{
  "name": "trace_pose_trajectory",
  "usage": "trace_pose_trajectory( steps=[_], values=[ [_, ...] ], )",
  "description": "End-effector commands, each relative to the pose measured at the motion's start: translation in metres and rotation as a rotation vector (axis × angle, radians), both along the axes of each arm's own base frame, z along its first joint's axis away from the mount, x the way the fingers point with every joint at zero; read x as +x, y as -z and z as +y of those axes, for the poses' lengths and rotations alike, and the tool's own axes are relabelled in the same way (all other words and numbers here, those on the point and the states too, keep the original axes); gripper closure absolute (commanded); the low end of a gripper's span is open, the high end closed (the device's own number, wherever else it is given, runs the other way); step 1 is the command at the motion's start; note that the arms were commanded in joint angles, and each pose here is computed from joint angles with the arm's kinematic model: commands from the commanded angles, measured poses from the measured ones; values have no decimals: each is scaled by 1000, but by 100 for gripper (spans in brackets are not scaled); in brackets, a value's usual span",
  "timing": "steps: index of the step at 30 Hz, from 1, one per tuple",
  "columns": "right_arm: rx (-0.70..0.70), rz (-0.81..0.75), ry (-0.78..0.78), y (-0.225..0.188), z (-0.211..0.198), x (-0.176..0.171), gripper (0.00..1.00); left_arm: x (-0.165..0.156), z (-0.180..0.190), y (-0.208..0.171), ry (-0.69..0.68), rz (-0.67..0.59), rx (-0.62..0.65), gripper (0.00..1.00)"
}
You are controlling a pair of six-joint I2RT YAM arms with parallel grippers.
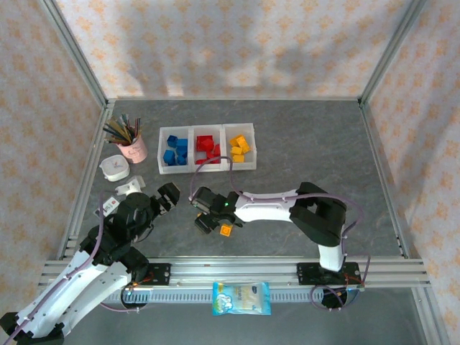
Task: Sort the legos into containers by color
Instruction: Pick up the lego from the bottom-center of the table.
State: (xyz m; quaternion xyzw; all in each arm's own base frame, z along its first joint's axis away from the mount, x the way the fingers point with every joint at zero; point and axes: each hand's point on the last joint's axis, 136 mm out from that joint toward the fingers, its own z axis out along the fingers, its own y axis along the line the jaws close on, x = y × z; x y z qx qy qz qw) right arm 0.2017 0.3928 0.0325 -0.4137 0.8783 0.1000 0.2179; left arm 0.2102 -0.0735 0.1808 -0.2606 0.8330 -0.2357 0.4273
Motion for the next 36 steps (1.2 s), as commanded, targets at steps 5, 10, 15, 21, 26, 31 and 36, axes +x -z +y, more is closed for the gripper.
trace_pose_trajectory(
  steps=[5,10,15,21,26,31,36],
  values=[
    [-21,19,34,5,-2,17,31,0,7,7,-36,23,23,1],
    [-22,34,30,9,1,15,39,1,7,8,-36,24,22,1],
    [-35,29,26,13,4,14,48,2,7,7,-38,20,26,1],
    [-35,25,38,12,4,16,60,4,5,7,-30,19,26,1],
    [13,21,63,-8,5,19,64,9,-1,1,-15,9,26,1],
    [104,14,126,-46,1,35,65,18,-10,-5,15,-3,32,1],
    [169,-17,229,-83,-19,69,68,31,-22,-13,50,-19,42,1]
  ],
)
